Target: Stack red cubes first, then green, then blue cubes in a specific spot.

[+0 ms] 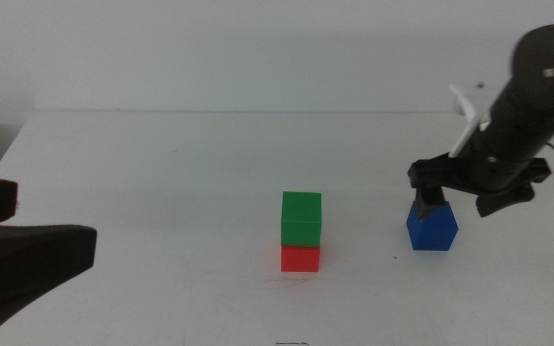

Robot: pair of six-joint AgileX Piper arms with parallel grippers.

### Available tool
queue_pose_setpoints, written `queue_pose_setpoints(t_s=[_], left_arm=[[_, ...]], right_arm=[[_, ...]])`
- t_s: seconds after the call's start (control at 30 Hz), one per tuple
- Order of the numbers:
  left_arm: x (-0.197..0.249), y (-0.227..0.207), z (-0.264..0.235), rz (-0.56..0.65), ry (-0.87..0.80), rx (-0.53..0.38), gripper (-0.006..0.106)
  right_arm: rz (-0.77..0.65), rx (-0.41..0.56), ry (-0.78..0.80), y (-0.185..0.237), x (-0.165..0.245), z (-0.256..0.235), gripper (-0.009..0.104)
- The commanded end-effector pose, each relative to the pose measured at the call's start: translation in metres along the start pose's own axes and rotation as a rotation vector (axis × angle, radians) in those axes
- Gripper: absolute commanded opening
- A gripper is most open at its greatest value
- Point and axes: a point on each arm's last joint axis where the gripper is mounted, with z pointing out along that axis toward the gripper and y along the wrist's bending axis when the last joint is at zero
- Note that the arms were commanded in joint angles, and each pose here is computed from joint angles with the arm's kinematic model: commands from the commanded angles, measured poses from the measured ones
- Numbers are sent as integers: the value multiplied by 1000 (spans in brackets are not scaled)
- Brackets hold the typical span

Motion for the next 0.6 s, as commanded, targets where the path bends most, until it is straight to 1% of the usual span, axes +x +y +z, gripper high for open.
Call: queue_pose_setpoints(t_s=[0.0,0.27,0.57], left_arm=[[-11,-2,-4,-9,-84,11,94],[-11,-2,-4,-8,-83,9,94],[-11,-2,-4,-8,-82,9,94]], right_arm=[[12,13,-53,-6,-18,-5,87],[17,25,-66,-6,-45,27,87],[36,41,-26,-14,-52,56,87]])
